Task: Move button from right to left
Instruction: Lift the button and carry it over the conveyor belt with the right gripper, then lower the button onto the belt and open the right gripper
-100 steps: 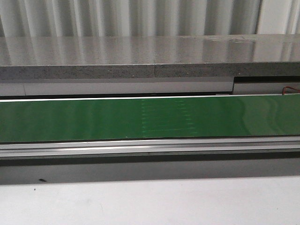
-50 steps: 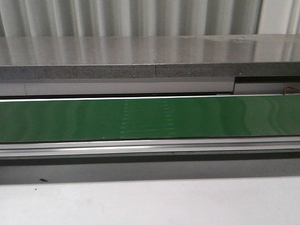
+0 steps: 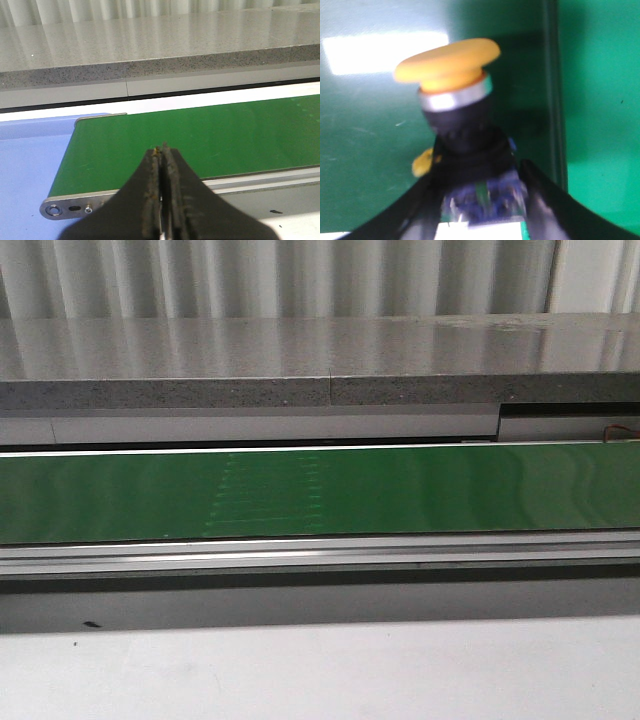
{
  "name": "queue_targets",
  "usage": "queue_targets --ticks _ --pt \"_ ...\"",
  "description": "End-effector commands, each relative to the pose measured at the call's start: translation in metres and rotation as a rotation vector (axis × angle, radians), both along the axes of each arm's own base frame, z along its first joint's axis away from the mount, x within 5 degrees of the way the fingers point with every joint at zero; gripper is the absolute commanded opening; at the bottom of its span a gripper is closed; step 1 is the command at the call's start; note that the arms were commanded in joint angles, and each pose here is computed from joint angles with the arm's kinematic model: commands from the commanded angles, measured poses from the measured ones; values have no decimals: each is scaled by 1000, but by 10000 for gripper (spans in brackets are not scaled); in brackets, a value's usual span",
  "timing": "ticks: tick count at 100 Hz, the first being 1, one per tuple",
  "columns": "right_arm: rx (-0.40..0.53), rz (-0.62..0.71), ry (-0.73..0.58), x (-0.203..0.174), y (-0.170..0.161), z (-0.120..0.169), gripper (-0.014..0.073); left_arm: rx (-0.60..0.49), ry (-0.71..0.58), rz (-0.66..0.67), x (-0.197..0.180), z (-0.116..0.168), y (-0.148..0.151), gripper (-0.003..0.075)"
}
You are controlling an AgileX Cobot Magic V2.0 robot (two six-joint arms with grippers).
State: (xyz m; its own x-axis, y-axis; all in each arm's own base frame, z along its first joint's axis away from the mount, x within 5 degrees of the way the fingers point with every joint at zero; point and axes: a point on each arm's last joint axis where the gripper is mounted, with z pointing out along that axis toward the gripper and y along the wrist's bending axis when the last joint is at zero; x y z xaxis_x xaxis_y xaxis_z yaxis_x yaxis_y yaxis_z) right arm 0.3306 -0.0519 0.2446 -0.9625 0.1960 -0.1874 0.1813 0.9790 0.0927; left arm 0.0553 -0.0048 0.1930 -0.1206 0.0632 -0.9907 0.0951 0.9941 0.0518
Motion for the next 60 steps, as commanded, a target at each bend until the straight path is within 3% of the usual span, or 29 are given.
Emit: queue_targets --ticks 1,40,49,60 --pt "-19 -2 -86 0 -1 21 484 -17 -67 -5 0 -5 0 -20" --pt "-10 66 -218 -14 10 56 502 -17 -67 -5 0 -5 0 -20" --pt "-28 112 -281 -21 20 66 419 -17 -67 -5 0 -5 0 -20" --pt "-42 152 -325 -32 33 71 197 -17 -67 -5 0 -5 0 -20"
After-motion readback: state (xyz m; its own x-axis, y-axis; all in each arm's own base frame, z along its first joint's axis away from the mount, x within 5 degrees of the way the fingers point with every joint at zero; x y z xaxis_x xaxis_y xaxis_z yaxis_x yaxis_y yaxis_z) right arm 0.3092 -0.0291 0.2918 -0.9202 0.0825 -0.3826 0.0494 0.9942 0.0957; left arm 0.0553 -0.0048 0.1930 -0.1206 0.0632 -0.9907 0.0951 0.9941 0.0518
